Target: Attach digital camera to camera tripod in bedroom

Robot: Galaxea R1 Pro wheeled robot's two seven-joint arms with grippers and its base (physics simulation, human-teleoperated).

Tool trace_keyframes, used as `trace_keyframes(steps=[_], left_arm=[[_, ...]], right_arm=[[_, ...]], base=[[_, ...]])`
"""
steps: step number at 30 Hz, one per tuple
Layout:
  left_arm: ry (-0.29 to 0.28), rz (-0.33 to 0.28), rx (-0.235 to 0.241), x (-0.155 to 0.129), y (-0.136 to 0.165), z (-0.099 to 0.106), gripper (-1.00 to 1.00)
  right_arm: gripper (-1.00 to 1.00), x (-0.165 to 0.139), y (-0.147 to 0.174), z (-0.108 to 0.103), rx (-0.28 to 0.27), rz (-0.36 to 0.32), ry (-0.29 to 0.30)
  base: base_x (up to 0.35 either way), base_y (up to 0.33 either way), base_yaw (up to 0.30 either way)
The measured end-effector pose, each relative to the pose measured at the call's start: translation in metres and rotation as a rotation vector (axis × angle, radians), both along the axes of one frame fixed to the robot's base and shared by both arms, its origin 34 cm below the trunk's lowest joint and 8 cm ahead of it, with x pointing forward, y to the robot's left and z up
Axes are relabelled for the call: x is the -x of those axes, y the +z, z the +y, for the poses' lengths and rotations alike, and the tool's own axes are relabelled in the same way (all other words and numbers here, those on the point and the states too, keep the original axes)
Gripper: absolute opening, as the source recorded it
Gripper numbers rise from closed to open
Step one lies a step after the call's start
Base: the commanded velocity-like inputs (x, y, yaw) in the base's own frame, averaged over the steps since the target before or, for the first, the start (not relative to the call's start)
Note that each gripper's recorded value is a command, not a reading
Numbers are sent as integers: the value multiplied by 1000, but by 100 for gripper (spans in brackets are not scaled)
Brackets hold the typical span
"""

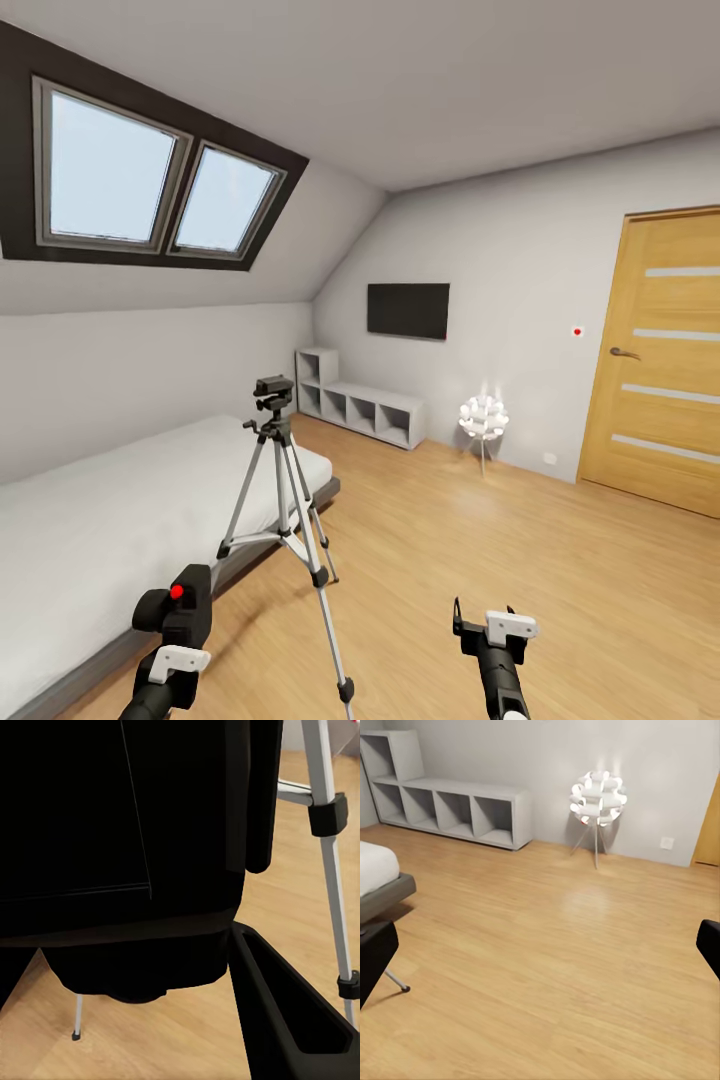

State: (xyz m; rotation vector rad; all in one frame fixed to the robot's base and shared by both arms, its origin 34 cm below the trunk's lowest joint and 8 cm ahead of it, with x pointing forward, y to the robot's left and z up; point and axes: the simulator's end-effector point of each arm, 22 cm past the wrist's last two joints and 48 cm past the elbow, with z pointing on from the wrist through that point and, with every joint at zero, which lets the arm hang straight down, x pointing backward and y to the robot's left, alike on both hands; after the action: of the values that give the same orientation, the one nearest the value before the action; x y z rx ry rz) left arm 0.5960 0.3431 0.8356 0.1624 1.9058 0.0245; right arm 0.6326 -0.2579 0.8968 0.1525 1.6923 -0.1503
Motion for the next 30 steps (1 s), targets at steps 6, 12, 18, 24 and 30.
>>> trace_keyframes(steps=[6,12,18,24,30], left_arm=[[0,0,0,2,5,0,-100],[0,0,0,4,10,0,-100],[0,1,0,6,15,0,-100],[0,1,0,9,20,0,-100],[0,1,0,11,24,0,-100]], right_arm=[[100,2,6,0,0,0,0],[100,4,11,0,0,0,0],[100,6,15,0,0,1,0],[100,8,20,0,-1,0,0],[100,11,24,0,0,1,-1]], base=[[0,0,0],[0,0,0],[0,0,0],[0,0,0],[0,0,0]])
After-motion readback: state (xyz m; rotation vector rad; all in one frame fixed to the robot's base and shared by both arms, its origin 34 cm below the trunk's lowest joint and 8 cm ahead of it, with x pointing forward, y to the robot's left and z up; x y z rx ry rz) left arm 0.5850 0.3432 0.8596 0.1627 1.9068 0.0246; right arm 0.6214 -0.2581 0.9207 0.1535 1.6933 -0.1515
